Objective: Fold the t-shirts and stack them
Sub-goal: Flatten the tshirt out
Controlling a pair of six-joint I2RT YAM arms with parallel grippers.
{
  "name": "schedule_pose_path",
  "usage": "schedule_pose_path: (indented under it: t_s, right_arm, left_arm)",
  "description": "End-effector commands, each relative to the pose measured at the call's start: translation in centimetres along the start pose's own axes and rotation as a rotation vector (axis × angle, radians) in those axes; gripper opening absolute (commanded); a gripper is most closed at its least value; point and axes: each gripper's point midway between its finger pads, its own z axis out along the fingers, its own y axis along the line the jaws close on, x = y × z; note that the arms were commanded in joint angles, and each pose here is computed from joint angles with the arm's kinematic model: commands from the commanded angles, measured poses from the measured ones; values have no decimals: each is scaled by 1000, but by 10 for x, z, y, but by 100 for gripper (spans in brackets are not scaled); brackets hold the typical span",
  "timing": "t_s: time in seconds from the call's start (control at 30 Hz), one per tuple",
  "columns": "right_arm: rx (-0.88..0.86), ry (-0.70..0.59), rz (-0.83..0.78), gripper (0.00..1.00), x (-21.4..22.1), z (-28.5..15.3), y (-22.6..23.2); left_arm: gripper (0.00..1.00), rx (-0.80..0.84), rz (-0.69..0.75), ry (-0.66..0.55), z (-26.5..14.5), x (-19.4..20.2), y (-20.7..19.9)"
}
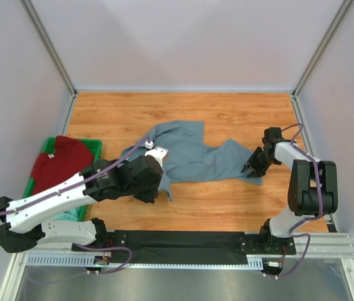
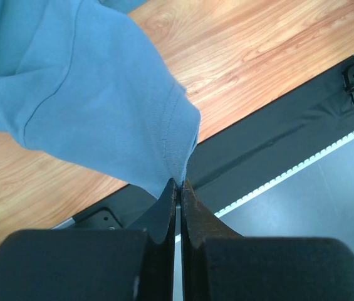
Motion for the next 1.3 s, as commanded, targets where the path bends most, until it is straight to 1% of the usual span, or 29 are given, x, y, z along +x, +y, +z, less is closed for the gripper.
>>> schedule_pose_path:
  t_s: [0.0, 0.13, 0.27, 0.33, 0.37, 0.47, 0.5, 0.53, 0.57, 0.6, 0.63, 0.8, 1.03, 1.27]
  right_arm:
    - [-31, -39, 35, 37, -15, 8, 9]
    - [-20, -38, 49, 37, -18, 13, 8]
    - [-5, -40, 55, 33, -19, 15, 7]
    - [-7, -39, 55, 25, -20, 14, 8]
    - [-6, -38, 57, 17, -20, 13, 8]
    - [-7, -39, 48, 6, -19, 5, 10]
    - [-6, -45, 45, 4, -20, 2, 10]
    - [-9, -54, 31, 5, -20, -3, 11]
    - [-8, -58, 23, 16, -21, -4, 11]
    - [-2, -64, 17, 23, -22, -5, 10]
    - [2, -58, 9, 26, -22, -3, 8]
    - [-1, -44, -8, 25, -21, 1, 9]
    - [22, -81, -35, 26, -31, -10, 9]
    - [21, -71, -24, 19, -36, -6, 13]
  left_arm:
    - [0, -13, -15, -30, -15, -7, 5]
    - [0, -19, -19, -36, -21, -7, 9]
    - [0, -22, -32, -55, -29, -9, 13]
    - [0, -26, -39, -79, -38, -14, 16]
    - [0, -30, -45, -89, -41, -16, 19]
    - [0, -45, -52, -125, -52, -23, 25]
    - [0, -50, -57, -135, -54, -26, 28]
    - [0, -52, -52, -145, -58, -28, 30]
    - [0, -55, -54, -147, -58, -28, 32]
    - [0, -58, -59, -154, -59, -29, 34]
    - [0, -59, -57, -152, -58, -28, 35]
    - [0, -41, -63, -144, -57, -27, 33]
    - [0, -15, -85, -136, -56, -21, 30]
    - [0, -6, -87, -128, -54, -19, 29]
